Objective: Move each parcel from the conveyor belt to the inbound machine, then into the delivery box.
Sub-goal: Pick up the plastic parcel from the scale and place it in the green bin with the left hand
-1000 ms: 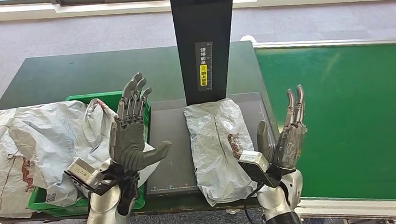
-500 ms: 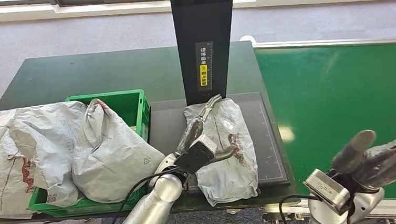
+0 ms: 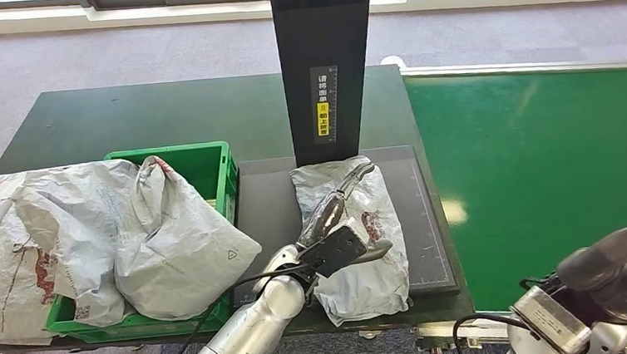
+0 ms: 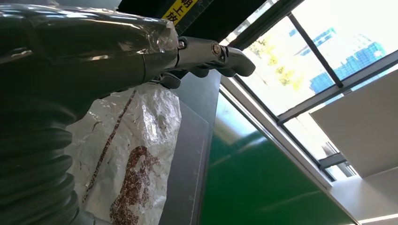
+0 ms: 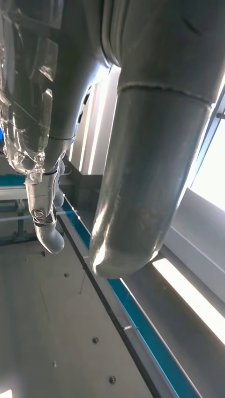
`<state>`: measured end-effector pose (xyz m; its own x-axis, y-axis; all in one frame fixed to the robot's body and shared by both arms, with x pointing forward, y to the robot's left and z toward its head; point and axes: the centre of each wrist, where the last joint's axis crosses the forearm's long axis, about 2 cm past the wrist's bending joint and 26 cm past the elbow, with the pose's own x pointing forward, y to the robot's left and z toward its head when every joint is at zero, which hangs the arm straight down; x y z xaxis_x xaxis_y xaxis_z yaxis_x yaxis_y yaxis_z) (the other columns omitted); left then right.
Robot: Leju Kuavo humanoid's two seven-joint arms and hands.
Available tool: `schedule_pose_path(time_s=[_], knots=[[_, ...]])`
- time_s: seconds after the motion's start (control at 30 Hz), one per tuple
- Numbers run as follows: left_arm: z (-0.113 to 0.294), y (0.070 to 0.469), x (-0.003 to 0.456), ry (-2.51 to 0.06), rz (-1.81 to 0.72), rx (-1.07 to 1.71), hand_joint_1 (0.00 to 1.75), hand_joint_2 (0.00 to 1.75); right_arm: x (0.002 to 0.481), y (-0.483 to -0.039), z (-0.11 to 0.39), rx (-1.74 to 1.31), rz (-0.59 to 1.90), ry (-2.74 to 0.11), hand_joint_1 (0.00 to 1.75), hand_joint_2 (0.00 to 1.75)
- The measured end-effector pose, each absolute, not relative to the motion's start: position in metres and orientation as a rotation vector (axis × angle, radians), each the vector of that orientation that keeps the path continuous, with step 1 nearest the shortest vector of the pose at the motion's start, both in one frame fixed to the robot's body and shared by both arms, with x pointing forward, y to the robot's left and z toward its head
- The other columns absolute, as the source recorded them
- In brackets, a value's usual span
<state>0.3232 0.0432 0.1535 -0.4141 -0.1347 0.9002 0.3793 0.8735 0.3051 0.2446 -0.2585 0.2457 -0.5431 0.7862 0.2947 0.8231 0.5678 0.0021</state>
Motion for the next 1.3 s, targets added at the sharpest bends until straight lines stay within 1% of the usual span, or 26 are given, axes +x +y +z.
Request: schedule_pose_path(time_s=[0.2, 0.33, 0.5, 0.57, 0.8, 0.83, 0.93, 0.97, 1.13, 1.3], knots=[[0.141, 0.028, 0.320, -1.802, -0.583, -0.141, 0.00, 1.75, 0.244, -0.263, 0.244, -1.336, -0.227, -2.528, 0.00, 0.00], [0.132, 0.023, 0.317, -1.747, -0.659, -0.060, 0.00, 1.75, 0.244, -0.262, 0.243, -1.329, -0.230, -2.526, 0.00, 1.75], [0.124, 0.019, 0.314, -1.590, -0.861, 0.317, 0.00, 1.75, 0.245, -0.262, 0.242, -1.331, -0.213, -2.521, 0.00, 1.75], [0.118, 0.018, 0.310, -1.530, -0.937, 0.422, 0.00, 1.75, 0.246, -0.262, 0.241, -1.333, -0.207, -2.520, 0.00, 1.75], [0.109, 0.019, 0.309, -1.438, -1.133, 0.588, 0.00, 1.75, 0.246, -0.262, 0.241, -1.339, -0.198, -2.520, 0.00, 1.75], [0.108, 0.020, 0.309, -1.434, -1.149, 0.597, 0.03, 1.75, 0.246, -0.262, 0.241, -1.339, -0.198, -2.520, 0.00, 1.75], [0.108, 0.020, 0.310, -1.417, -1.185, 0.614, 1.34, 1.75, 0.245, -0.262, 0.242, -1.339, -0.199, -2.521, 0.00, 1.75], [0.107, 0.020, 0.310, -1.408, -1.199, 0.619, 1.75, 1.75, 0.245, -0.262, 0.242, -1.339, -0.199, -2.521, 0.00, 1.75], [0.104, 0.022, 0.310, -1.351, -1.299, 0.664, 1.75, 1.75, 0.245, -0.262, 0.242, -1.346, -0.194, -2.523, 0.00, 1.75], [0.102, 0.023, 0.310, -1.329, -1.330, 0.704, 1.75, 1.75, 0.244, -0.262, 0.243, -1.351, -0.193, -2.525, 0.00, 1.75]])
